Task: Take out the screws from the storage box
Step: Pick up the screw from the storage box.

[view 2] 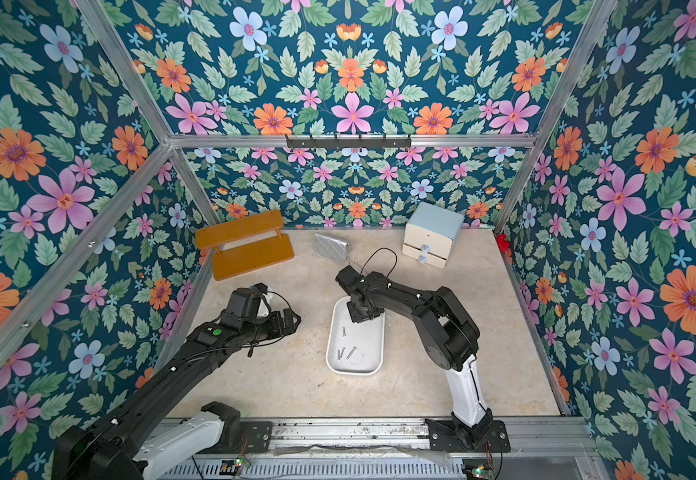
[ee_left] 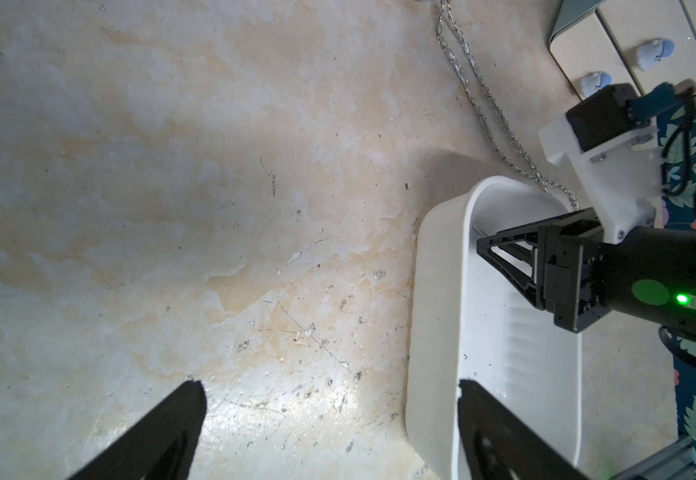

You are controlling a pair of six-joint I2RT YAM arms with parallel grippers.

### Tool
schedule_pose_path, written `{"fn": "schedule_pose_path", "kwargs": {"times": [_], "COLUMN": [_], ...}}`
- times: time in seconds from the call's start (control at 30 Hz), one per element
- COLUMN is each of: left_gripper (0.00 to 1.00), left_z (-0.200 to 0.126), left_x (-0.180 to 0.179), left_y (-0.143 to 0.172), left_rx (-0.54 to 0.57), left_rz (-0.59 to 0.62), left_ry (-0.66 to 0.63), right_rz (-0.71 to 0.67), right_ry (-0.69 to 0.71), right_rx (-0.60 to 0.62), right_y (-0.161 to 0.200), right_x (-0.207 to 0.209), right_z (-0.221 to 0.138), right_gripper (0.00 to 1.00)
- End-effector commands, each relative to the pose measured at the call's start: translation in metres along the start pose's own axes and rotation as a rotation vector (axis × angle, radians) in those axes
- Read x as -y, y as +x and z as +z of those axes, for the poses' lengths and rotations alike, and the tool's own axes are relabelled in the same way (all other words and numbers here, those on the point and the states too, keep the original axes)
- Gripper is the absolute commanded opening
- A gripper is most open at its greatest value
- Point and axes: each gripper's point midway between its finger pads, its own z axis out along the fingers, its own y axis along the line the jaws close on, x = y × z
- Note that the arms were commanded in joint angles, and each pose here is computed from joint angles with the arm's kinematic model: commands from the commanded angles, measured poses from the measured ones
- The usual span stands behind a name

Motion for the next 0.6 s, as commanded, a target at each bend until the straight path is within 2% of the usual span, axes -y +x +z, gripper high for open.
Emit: {"fn": "schedule_pose_path", "kwargs": {"times": [0.0,0.17,0.27,0.37,0.53,0.57], "left_gripper": [0.99,0.99,0.99,0.99,0.99,0.99], "left_z": [-0.001,-0.001,-0.001,-0.002,-0.004,-0.004], "left_x": [-0.002,-0.002,-0.003,-0.002,0.001,0.002], "left_y": [-0.003,-0.003,-0.002,-0.004,-0.005,-0.005], "left_rx": [0.012,0.014,0.013,0.019,0.019,0.018], "left_rz": [0.01,0.007,0.006,0.005,0.005,0.005], "left_ry": [-0.011,-0.014,-0.017,-0.013,0.0,0.003], "right_rz": [-0.002,-0.005,-0.002,0.008,0.013,0.016], "right_ry": [0.004,-0.05,-0.07,-0.066,-0.053,-0.056], "right_rx": [-0.021,-0.065,-0.082,-0.088,-0.081,-0.08], "right_y": [0.004,0.011,0.015,0.017,0.017,0.016], "right_x": [0.004,-0.007,-0.011,-0.01,-0.008,-0.008], "right_z": [0.004,0.013,0.017,0.018,0.018,0.017], "right_gripper": [0.37,0.39,0.34,0.25,0.0,0.0]}}
